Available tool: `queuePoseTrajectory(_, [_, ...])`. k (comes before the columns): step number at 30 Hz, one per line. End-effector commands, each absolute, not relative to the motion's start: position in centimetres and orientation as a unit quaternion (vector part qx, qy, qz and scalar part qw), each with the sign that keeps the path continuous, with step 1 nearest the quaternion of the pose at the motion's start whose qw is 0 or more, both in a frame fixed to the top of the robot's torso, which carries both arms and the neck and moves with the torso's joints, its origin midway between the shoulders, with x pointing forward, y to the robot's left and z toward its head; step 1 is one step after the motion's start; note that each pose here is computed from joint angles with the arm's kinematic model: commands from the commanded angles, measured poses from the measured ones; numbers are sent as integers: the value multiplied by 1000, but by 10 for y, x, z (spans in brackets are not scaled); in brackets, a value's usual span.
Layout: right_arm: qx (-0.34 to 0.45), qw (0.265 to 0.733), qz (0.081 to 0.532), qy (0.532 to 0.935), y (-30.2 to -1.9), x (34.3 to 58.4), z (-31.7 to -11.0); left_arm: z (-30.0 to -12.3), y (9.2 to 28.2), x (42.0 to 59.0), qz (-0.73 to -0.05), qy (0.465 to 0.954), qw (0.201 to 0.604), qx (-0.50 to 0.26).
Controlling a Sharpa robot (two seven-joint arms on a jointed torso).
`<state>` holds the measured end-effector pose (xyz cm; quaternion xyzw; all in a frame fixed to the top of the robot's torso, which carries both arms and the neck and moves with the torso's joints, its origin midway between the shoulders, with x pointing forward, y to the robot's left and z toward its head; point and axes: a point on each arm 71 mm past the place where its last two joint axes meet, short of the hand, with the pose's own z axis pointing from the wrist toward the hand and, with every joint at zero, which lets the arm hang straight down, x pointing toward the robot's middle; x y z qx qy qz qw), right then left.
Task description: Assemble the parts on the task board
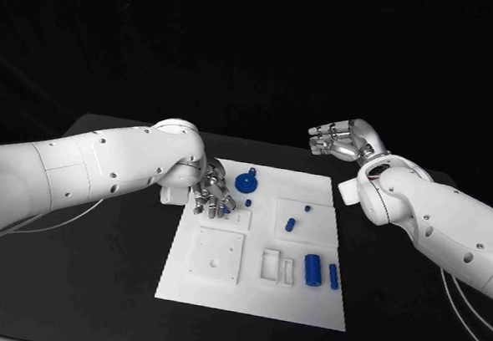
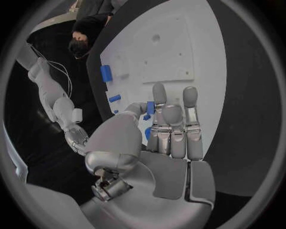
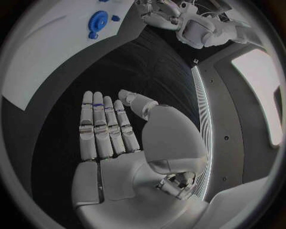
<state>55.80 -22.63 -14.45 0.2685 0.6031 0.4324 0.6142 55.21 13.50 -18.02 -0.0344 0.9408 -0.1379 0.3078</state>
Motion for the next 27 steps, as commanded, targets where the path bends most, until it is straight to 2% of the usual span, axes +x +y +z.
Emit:
queuePoseTrajectory(1, [261,612,437,606,-223,557,-144,-181,130,551,-137,950,281,-20])
queuePoseTrajectory(27, [259,609,441,607,-218,557,-144,-184,115,560,-96,963,252,27])
